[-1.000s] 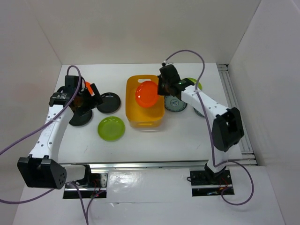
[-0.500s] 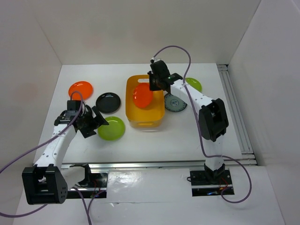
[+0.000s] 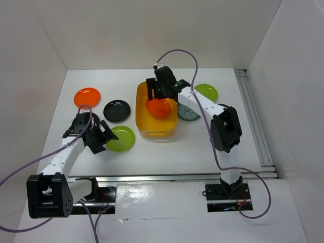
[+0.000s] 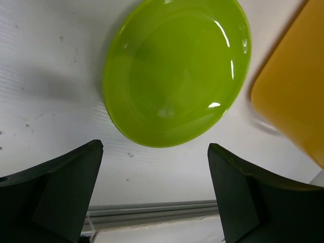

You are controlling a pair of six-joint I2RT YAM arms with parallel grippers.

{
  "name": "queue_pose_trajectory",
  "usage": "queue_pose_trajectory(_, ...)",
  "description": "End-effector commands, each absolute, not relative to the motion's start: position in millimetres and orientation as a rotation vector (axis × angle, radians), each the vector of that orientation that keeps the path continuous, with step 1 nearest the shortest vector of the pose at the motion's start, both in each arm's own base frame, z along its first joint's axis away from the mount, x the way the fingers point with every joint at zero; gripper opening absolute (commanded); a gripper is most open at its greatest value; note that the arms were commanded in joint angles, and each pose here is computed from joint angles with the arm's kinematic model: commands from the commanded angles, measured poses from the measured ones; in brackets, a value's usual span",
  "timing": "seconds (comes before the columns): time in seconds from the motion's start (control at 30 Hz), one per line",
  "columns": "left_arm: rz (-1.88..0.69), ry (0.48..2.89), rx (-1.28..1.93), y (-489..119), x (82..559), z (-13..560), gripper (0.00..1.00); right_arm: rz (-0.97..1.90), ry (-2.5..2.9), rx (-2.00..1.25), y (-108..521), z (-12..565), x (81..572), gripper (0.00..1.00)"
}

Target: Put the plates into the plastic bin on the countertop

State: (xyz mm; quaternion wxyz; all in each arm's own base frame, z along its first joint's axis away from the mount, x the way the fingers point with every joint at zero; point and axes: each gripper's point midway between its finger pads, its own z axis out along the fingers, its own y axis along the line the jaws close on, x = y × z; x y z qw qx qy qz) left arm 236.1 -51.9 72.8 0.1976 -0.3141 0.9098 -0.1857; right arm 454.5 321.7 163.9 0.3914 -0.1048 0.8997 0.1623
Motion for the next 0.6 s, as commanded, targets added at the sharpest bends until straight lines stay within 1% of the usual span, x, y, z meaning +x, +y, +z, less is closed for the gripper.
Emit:
queue_pose_trajectory(0.0,-0.54,2.528,-0.925,-54.1,241.0,63.3,0.97,0.567,2.079,-0.371,359.4,254.8,436.4,0.81)
queue_pose_trajectory(0.03,-0.539,2.534,-0.929,-54.1,241.1,56.8,0.97,0.595,2.041,-0.399,364.4,269.1,430.5,0.85)
queue_pose_trajectory(0.07,-0.536,2.55,-0.952,-54.6,237.2,51.0,0.97,0.659,1.975,-0.436,370.4,295.9,417.7,0.89)
queue_pose_trajectory(0.1,-0.533,2.56,-0.958,-54.6,237.9,47.4,0.96,0.69,1.962,-0.458,373.5,300.6,407.5,0.93)
queue_pose_trajectory(0.13,-0.533,2.56,-0.958,-54.6,237.9,47.4,0.95,0.725,1.938,-0.474,374.2,310.5,400.5,0.95)
queue_pose_trajectory(0.17,-0.501,2.567,-0.985,-51.2,235.9,40.1,0.94,0.772,1.888,-0.49,372.0,333.4,388.9,0.96)
queue_pose_trajectory(0.2,-0.499,2.571,-0.988,-51.4,233.6,36.5,0.93,0.775,1.876,-0.488,368.6,337.6,384.8,1.0)
queue_pose_trajectory(0.27,-0.476,2.563,-1.012,-48.6,232.0,30.8,0.91,0.816,1.823,-0.481,362.5,364.3,372.0,1.0)
queue_pose_trajectory(0.3,-0.459,2.557,-1.028,-46.6,231.1,23.6,0.9,0.813,1.835,-0.483,359.2,359.3,368.1,1.0)
queue_pose_trajectory(0.37,-0.448,2.537,-1.068,-44.7,234.0,19.6,0.86,0.822,1.804,-0.478,350.6,372.3,357.9,1.0)
queue_pose_trajectory(0.4,-0.454,2.521,-1.059,-44.6,235.5,15.5,0.86,0.824,1.823,-0.473,347.3,365.6,353.6,1.0)
queue_pose_trajectory(0.47,-0.457,2.521,-1.102,-45.4,235.7,8.0,0.83,0.805,1.826,-0.454,336.5,364.8,351.4,1.0)
queue_pose_trajectory(0.5,-0.457,2.523,-1.103,-45.3,237.0,5.9,0.79,0.794,1.812,-0.434,326.4,371.6,349.8,1.0)
queue_pose_trajectory(0.53,-0.443,2.526,-1.125,-44.2,236.1,3.0,0.77,0.791,1.823,-0.436,324.0,366.5,346.9,1.0)
queue_pose_trajectory(0.57,-0.442,2.527,-1.126,-44.2,235.6,-1.4,0.77,0.768,1.833,-0.415,314.8,364.7,349.1,1.0)
